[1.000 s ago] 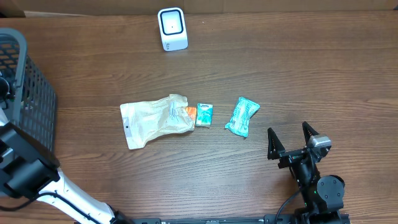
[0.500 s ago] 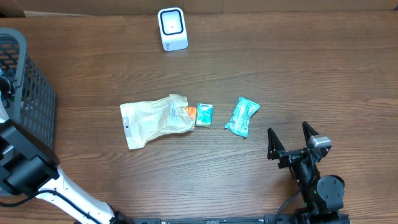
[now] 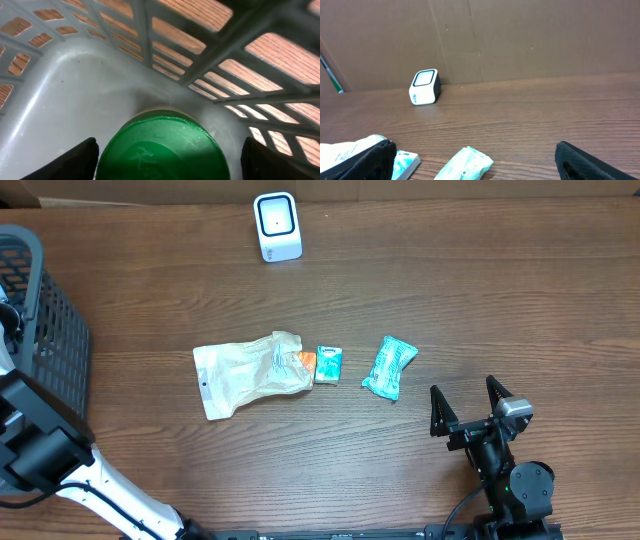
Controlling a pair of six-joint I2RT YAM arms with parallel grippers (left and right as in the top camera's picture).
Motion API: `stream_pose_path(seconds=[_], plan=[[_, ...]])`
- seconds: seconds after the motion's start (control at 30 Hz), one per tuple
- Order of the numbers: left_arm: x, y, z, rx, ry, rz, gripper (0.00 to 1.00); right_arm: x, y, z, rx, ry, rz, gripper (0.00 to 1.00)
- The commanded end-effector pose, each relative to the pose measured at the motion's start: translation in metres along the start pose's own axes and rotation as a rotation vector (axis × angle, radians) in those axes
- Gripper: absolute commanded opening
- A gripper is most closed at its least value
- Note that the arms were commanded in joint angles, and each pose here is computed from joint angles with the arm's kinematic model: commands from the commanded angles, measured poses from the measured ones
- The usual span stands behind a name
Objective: Scan the item barcode
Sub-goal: 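Lower the left gripper into the basket and grasp the green-lidded jar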
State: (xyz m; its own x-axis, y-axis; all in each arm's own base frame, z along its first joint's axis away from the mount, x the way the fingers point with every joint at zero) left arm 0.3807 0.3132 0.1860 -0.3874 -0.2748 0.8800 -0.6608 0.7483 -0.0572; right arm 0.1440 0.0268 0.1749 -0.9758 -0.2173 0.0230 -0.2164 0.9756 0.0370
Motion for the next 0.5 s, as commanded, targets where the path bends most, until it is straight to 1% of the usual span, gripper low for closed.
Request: stream_pose_path(seconds=[0.0,0.07,0.1,0.13,0.2,0.33,0.47], plan=[[-0.0104,-0.0033,0.0046,-0.023,0.023,0.008,0.71,0.0000,-0.0005,0.0024,-0.002,-0.003,0.000,1.00],[-0.0104,-0.0039,0.0046,-0.024,0.023,0.010,0.68,0.0000,-0.0005,0.0024,-0.002,-0.003,0.000,1.00],[-0.0104,-0.0040,0.0046,-0.023,0.023,0.011,0.66,0.0000,-0.0005,0.0024,-0.002,-0.003,0.000,1.00],[-0.0104,-0.0039,0.0059,-0.020,0.032,0.011,0.57,0.0000,-0.0005,0.0024,-0.002,-0.003,0.000,1.00],[-0.0103,-0.0036,0.0068,-0.011,0.038,0.010,0.50,0.0000,-0.0005,0.0024,-0.002,-0.003,0.000,1.00],[-0.0097,-0.0028,0.0084,0.002,0.050,0.008,0.48,0.0000,-0.0005,0.0024,-0.002,-0.003,0.000,1.00],[-0.0049,-0.0027,0.0105,0.026,0.067,0.005,0.40,0.0000,-0.0005,0.0024,-0.002,-0.003,0.000,1.00]])
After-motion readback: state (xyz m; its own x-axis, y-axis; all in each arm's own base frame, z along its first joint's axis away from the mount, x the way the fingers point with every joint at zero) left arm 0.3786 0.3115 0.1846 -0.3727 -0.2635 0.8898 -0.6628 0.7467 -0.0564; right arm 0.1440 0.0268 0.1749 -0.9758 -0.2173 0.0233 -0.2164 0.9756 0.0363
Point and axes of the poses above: each gripper's point midway between its finger pads, its own x axis back along the fingers, its own y axis along the line the jaws close on, z = x × y, the point moved 10 cm from there along x, back along the fingers, and after that the axes turned 8 degrees about x, right-handed, at the moved point
